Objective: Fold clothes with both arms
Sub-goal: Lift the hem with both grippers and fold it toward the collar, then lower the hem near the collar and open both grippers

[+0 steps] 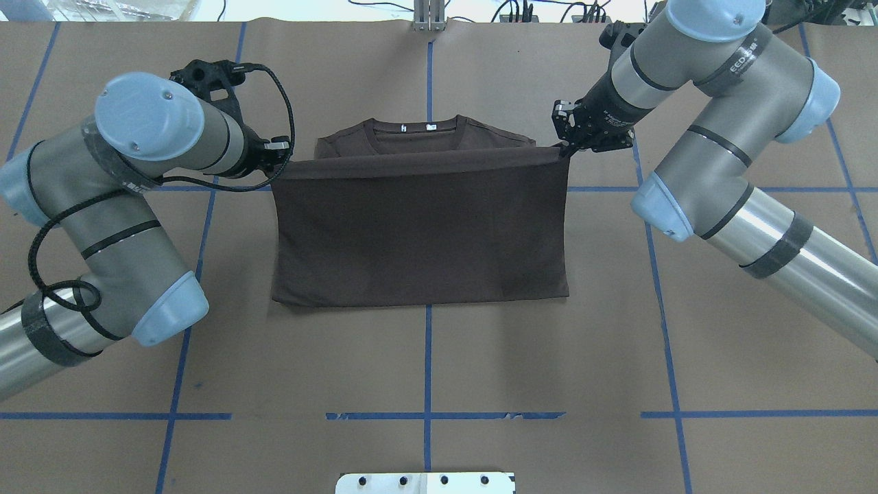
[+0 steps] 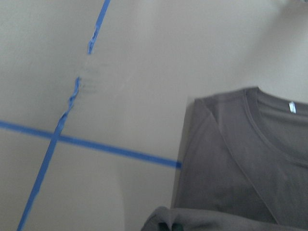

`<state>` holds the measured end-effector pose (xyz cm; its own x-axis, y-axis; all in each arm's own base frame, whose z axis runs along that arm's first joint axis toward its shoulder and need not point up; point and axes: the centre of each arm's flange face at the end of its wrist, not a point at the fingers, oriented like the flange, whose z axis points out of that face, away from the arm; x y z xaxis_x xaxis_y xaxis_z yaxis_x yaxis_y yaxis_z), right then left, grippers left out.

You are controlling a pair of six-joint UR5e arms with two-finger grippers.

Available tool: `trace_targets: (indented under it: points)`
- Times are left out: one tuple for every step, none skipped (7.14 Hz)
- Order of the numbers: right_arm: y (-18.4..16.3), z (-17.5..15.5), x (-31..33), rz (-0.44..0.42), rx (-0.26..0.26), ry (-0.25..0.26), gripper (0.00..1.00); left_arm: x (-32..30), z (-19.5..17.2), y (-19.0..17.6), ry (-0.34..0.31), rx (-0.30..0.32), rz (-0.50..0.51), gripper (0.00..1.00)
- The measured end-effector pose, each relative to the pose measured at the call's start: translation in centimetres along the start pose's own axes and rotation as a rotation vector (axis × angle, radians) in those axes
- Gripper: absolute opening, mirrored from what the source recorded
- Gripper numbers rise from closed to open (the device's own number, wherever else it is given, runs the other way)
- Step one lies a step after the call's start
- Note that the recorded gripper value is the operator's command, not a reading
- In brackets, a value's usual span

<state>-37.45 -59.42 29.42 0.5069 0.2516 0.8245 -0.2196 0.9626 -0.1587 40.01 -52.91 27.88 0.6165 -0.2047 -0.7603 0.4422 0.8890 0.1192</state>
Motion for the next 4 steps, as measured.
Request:
trace_targets:
  points:
    - [-1.7,1.1,-0.3,0.005,0.006,0.002,0.0,0.2,1.6,-1.7,0.004,0.015,-0.005,0.0]
    - [-3.0,2.1,-0.9,0.014,0.006,0.011,0.0,0.6,3.2,-2.7,0.011,0.024,-0.008,0.0]
    - [-4.1,3.2,-1.3,0.024,0.007,0.026,0.0,1.0,5.3,-3.5,0.017,0.03,-0.011,0.0]
    - [-4.9,4.1,-1.3,0.031,0.011,0.037,0.0,0.9,7.1,-4.0,0.02,0.033,-0.012,0.0]
